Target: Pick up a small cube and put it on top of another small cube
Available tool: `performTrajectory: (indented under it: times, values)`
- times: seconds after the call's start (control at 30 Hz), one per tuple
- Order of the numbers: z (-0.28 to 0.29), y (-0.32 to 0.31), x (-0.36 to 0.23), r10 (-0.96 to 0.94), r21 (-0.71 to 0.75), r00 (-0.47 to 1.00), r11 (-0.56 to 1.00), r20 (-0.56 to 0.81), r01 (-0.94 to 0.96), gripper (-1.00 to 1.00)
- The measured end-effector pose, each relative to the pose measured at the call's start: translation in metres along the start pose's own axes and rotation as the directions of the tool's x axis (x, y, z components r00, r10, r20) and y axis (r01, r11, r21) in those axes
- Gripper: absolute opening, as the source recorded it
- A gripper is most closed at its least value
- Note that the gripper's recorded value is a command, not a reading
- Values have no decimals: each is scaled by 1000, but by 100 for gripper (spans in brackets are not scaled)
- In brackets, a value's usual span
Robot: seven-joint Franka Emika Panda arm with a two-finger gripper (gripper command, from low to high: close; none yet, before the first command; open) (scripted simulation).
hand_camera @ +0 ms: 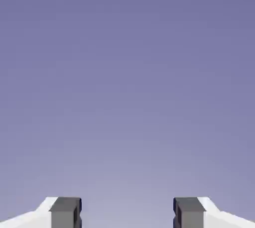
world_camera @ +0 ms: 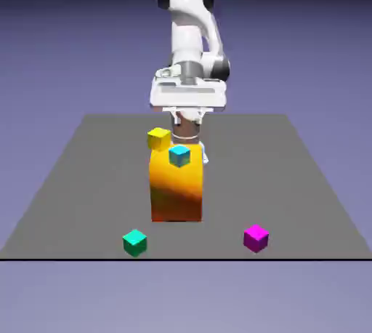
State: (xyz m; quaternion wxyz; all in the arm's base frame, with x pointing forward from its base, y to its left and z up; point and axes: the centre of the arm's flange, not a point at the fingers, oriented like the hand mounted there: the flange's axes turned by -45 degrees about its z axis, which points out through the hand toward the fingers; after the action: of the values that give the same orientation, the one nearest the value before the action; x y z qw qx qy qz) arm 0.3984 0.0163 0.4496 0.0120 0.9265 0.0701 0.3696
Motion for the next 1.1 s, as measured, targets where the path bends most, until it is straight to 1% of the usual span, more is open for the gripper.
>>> performTrajectory:
  times: [0.13, 0.27, 0.4, 0.53, 0.63, 0.7, 0.77, 0.87, 0.9, 0.93, 1.1]
  values:
    - [43, -39, 2, -294, 93, 950, 954, 103, 285, 0]
    - [85, -82, -5, -576, 200, 800, 814, 165, 545, 0]
    - [125, -127, -20, -811, 309, 556, 584, 182, 751, 0]
    - [161, -172, -44, -958, 405, 237, 284, 162, 869, 0]
    - [187, -199, -64, -991, 463, -23, 42, 134, 885, 0]
    - [202, -219, -79, -973, 494, -204, -125, 108, 860, 0]
    - [217, -237, -94, -922, 519, -379, -287, 79, 805, 0]
    - [236, -262, -117, -783, 545, -620, -505, 36, 669, 0]
    - [239, -266, -120, -754, 548, -656, -536, 30, 641, 0]
    - [239, -266, -120, -754, 548, -656, -536, 30, 641, 0]
    - [294, -250, -153, -754, 548, -656, -536, 30, 642, 0]
